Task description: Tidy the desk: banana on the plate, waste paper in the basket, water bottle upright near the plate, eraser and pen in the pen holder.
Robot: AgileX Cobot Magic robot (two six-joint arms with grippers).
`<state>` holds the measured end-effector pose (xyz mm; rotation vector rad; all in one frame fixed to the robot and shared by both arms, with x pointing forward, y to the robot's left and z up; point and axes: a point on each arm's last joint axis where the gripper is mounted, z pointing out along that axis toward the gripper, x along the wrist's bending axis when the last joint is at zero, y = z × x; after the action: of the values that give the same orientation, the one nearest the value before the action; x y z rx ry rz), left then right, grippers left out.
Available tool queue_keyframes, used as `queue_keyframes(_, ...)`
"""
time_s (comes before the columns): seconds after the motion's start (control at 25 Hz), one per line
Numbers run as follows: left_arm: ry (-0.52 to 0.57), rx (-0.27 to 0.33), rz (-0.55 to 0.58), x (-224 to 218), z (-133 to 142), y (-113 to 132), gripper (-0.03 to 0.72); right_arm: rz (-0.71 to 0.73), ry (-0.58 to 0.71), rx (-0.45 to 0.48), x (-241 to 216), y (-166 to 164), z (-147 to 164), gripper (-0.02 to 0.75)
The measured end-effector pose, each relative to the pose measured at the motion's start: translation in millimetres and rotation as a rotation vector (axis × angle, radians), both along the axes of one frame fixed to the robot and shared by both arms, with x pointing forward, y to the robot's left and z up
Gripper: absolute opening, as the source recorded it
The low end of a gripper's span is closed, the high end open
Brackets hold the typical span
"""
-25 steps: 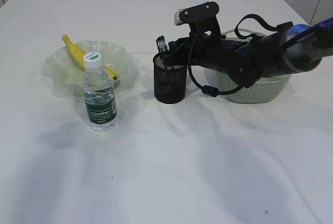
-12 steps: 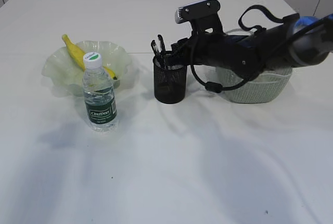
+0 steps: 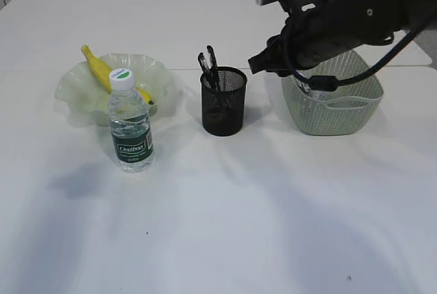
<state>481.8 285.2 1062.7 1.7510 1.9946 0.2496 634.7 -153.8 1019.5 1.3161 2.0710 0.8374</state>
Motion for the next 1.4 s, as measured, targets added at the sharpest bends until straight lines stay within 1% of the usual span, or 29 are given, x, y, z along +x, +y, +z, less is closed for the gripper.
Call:
queue_keyframes(0.12, 0.008, 0.007, -0.003, -0.7, -0.4, 0.4, 0.326, -0.020, 0.072, -0.038, -14.4, -7.6, 14.8, 0.215)
queue_keyframes(0.28, 0.007, 0.047, -0.016, -0.8, -0.9, 3.1, 0.326, -0.024, 0.169, -0.060, -34.2, -14.3, 31.1, 0.215)
queue_keyframes(0.44, -0.013, 0.082, -0.021, 0.8, -0.4, 5.6, 0.344, -0.037, 0.282, -0.070, -46.1, -24.9, 34.9, 0.223)
queue_keyframes(0.56, -0.015, 0.096, -0.025, 0.9, -0.4, 6.6, 0.400, -0.083, 0.382, -0.042, -47.2, -45.8, 31.8, 0.293)
queue_keyframes(0.68, -0.015, 0.108, -0.029, 0.9, -0.5, 7.4, 0.447, -0.140, 0.453, 0.029, -47.7, -72.9, 34.2, 0.377)
queue_keyframes(0.84, -0.041, 0.132, -0.033, -3.1, 5.4, 9.1, 0.461, -0.234, 0.457, 0.101, -53.1, -109.7, 45.5, 0.411)
queue_keyframes(1.0, -0.067, 0.156, -0.038, -13.7, 15.8, 10.7, 0.463, -0.299, 0.452, 0.119, -70.0, -132.9, 50.1, 0.413)
queue_keyframes(1.2, -0.069, 0.160, -0.042, -30.8, 27.3, 10.9, 0.463, -0.316, 0.494, 0.110, -99.6, -137.4, 36.4, 0.413)
queue_keyframes(1.4, -0.130, 0.164, -0.040, -53.4, 45.2, 11.2, 0.463, -0.322, 0.447, 0.142, -127.6, -135.7, 37.3, 0.413)
